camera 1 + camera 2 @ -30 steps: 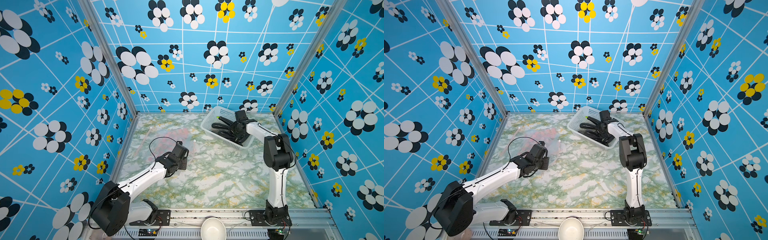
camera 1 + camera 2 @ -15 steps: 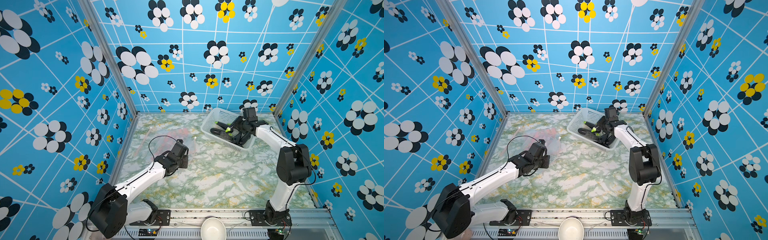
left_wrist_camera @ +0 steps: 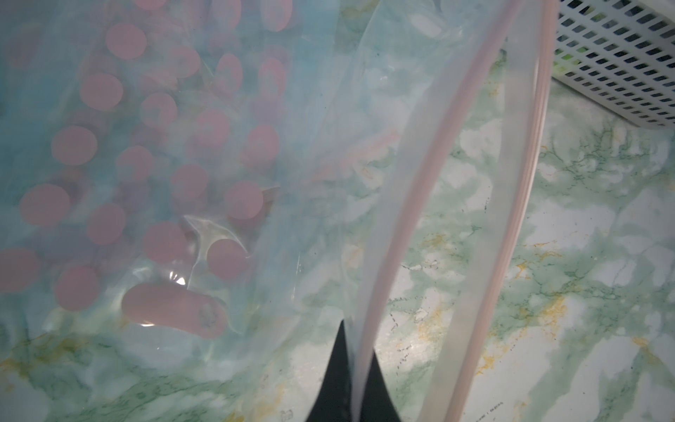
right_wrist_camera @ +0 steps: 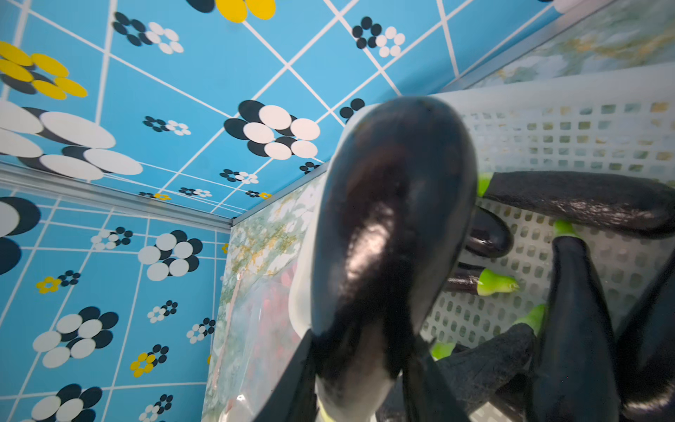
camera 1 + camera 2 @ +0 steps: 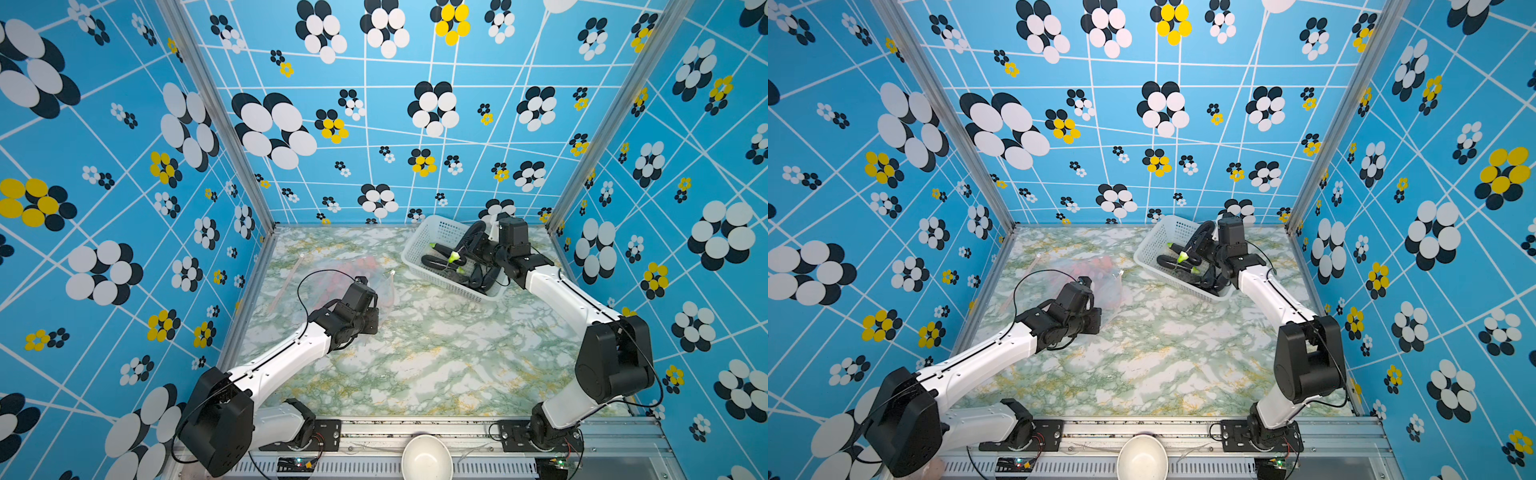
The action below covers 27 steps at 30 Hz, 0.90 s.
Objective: Place the eggplant in a zip-top bag and seal the zipper
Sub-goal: Pick up the eggplant from the basket, then place the eggplant in the zipper food storage bag.
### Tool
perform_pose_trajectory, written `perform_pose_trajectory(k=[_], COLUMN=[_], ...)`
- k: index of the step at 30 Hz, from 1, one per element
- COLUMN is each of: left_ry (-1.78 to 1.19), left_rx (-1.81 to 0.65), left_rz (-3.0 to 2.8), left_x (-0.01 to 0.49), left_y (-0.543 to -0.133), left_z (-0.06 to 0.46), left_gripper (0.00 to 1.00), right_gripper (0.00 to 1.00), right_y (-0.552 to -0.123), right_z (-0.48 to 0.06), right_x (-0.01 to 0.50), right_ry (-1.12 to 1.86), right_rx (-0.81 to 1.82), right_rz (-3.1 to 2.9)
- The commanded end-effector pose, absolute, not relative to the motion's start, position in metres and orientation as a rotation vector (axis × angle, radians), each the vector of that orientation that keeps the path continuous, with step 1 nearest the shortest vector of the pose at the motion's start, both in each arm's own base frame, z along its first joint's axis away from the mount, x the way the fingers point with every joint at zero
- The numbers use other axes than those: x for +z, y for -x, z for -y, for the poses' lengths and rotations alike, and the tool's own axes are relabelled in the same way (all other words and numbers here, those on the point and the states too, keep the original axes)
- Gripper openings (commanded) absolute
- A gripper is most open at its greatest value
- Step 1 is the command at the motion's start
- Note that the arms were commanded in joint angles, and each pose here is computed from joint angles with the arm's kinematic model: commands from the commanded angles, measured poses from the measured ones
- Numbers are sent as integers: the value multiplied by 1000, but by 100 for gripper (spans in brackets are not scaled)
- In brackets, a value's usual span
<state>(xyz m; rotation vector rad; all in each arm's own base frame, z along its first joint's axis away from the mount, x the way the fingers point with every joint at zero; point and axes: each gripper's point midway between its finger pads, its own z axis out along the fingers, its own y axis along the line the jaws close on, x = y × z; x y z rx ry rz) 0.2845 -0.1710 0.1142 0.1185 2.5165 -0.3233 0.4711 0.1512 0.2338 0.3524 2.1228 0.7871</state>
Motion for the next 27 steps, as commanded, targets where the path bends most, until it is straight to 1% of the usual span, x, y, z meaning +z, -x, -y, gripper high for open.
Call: perform_pose_trajectory(k=[1,4,8,16,18,24,27], left_ry=[-90,-85,-76,-38,-36,-30,-24], left_rx=[-396,-416,-436,-489,-494,-508,-511], left_rz=[-2482,-2484,-2491,-2490,-2487,-2479,-2481], left_x=[130,132,131,129,131,134,134], left_y=[-292,-294,-295,-295,-295,-294,-293], left_z=[179,181,182,183,183,183,183], left_gripper=[0,0,0,0,0,0,0], right_gripper=[33,33,33,34,34,33,34], right_y=[-465,-458,-436,-387,-375,-348,-344], right_z=[-163,-167,-188,-235,-248,-293,-312], right_x=[266,286,304,299,292,281,278], right_ry=[-208,-148,-46,35,47,76,80], right_rx=[846,870,886,942,954,1032,1048], right_rz=[-2021,-1970,-1947,-1947,-1967,-1967,-1953])
